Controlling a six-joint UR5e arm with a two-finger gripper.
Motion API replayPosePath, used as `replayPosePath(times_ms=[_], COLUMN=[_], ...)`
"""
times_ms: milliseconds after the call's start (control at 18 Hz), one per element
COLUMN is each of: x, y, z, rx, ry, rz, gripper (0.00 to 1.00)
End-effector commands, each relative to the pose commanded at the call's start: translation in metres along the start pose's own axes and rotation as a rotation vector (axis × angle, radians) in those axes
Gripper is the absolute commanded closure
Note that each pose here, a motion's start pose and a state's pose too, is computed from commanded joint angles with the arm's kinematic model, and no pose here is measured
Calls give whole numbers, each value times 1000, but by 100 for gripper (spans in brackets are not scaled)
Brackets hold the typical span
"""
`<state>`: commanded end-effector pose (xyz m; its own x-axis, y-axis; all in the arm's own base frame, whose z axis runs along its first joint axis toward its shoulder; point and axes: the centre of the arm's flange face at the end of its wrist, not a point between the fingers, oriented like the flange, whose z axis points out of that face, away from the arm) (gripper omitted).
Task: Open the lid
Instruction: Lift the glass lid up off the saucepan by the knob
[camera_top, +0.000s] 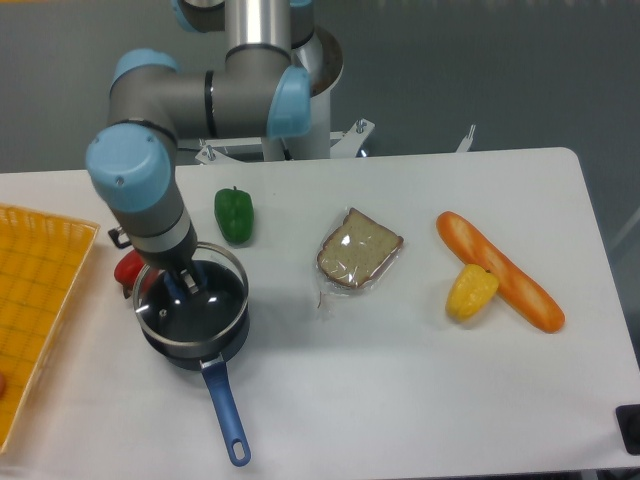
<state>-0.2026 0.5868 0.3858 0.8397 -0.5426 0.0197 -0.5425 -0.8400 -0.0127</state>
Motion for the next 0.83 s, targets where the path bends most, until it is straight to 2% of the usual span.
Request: replayPosePath(times_ms=[222, 833], x=[-6, -6], y=[13, 13], z=[-7, -5], rx=[4, 18], ry=[-9, -3], rz=[55, 57], gripper=[58, 58])
